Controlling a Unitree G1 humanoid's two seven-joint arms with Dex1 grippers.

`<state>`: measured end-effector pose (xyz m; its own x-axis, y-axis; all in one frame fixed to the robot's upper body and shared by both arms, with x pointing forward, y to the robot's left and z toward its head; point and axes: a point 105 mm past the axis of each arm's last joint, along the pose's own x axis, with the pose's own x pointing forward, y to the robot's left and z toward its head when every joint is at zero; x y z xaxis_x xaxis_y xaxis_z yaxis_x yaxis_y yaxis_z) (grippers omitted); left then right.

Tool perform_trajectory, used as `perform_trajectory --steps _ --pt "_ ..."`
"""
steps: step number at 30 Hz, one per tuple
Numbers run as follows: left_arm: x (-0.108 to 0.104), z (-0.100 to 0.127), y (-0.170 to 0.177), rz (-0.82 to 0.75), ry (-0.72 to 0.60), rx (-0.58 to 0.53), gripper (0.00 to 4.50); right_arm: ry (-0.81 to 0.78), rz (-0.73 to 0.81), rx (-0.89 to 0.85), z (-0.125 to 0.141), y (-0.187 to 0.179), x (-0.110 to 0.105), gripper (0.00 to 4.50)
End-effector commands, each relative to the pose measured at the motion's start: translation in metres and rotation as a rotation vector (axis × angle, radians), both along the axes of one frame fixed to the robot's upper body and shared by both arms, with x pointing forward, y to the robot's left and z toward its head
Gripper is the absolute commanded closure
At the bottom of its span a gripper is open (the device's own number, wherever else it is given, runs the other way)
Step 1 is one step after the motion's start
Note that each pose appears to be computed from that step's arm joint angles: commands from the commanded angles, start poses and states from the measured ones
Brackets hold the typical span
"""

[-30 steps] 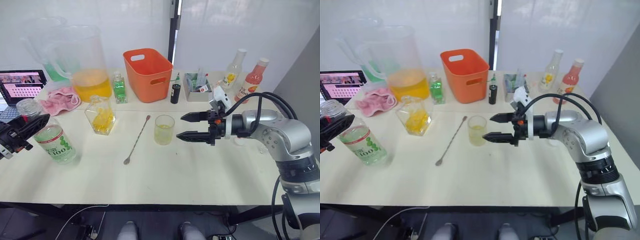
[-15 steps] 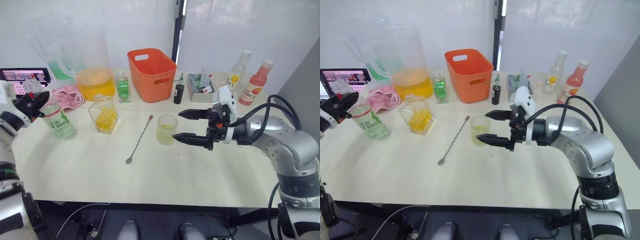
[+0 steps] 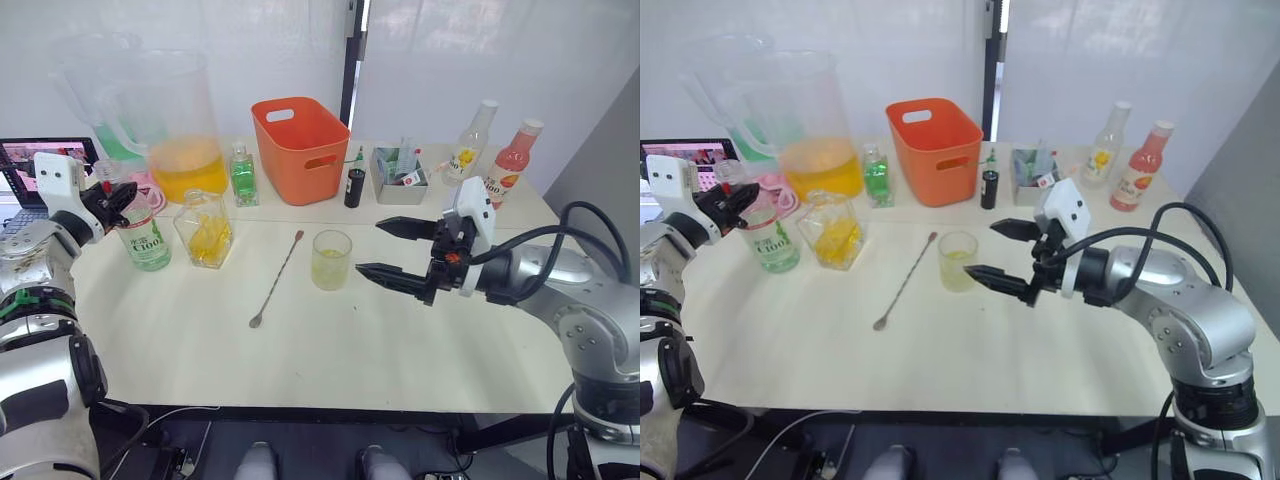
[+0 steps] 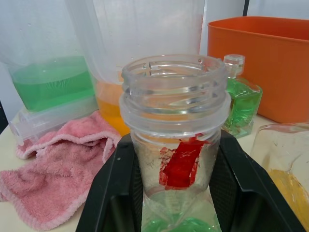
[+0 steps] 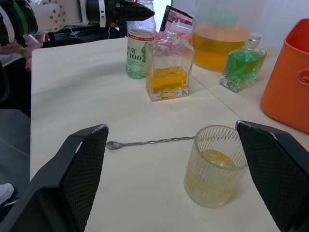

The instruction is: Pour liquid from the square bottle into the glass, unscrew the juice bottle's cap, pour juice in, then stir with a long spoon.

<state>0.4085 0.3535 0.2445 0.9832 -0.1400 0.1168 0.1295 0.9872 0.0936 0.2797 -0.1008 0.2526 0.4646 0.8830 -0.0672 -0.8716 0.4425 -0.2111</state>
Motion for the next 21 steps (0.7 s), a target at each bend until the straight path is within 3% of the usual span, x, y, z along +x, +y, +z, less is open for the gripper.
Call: perform_trajectory --steps 1,3,9,18,21 --pt "0.002 0.001 -0.001 0.008 0.007 0.015 3.17 -0.049 -0.022 0.006 0.011 -0.004 -0.005 0.04" --pt "0.002 0.008 -0.002 -0.002 -0.019 -0.013 2.18 -0.048 -0.035 0.009 0.01 -0.006 -0.004 0.0" --pt "-0.002 0.02 0.0 -0.019 -0.077 -0.034 0.1 -0.042 -0.046 0.009 0.009 -0.007 -0.003 0.0" --pt "-0.012 0.047 0.004 -0.047 -0.202 -0.072 0.01 -0.042 -0.033 0.01 0.011 -0.005 0.001 0.0" --pt "-0.021 0.066 0.007 -0.056 -0.279 -0.047 0.01 -0.041 -0.019 0.014 0.011 -0.002 0.003 0.0"
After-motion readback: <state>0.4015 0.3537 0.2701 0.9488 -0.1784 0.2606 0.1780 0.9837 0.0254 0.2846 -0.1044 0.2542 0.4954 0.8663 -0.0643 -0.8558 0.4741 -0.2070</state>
